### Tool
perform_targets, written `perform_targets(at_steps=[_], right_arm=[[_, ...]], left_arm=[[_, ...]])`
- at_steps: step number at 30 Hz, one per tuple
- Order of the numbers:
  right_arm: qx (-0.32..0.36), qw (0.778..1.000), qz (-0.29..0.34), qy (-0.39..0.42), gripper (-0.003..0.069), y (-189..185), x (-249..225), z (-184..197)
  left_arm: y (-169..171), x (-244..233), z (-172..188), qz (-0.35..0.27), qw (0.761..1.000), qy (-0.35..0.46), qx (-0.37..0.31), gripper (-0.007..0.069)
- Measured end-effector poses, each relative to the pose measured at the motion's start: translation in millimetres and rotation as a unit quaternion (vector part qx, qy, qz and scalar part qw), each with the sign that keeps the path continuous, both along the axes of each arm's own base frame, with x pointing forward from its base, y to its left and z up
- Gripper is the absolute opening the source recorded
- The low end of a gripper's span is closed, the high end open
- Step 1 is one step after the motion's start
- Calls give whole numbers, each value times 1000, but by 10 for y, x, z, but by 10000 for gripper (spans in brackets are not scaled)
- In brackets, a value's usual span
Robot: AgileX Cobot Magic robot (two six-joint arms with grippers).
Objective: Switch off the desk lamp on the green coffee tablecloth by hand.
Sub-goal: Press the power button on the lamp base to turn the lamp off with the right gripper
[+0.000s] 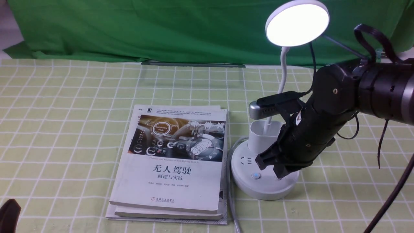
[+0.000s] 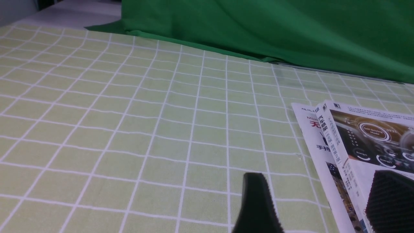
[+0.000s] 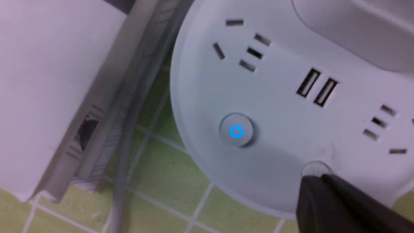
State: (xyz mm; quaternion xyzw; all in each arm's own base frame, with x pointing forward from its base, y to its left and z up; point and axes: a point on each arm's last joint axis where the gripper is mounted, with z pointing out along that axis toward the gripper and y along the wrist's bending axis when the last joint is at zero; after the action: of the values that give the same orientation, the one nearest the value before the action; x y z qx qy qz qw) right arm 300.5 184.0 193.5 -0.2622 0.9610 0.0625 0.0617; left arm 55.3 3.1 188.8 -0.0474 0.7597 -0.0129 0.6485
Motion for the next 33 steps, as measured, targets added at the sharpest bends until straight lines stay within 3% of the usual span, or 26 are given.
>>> perform_targets(at_steps=[12, 24, 33], right_arm=[[-10, 1000, 6, 17, 45, 30, 48, -129], [16, 999, 8, -33, 45, -26, -40, 265], [-3, 1000, 9, -5, 45, 21, 48, -65]], left_arm=[[0, 0, 0, 0, 1000, 0, 0, 410], [0, 0, 0, 0, 1000, 0, 0, 410], [0, 0, 0, 0, 1000, 0, 0, 410]])
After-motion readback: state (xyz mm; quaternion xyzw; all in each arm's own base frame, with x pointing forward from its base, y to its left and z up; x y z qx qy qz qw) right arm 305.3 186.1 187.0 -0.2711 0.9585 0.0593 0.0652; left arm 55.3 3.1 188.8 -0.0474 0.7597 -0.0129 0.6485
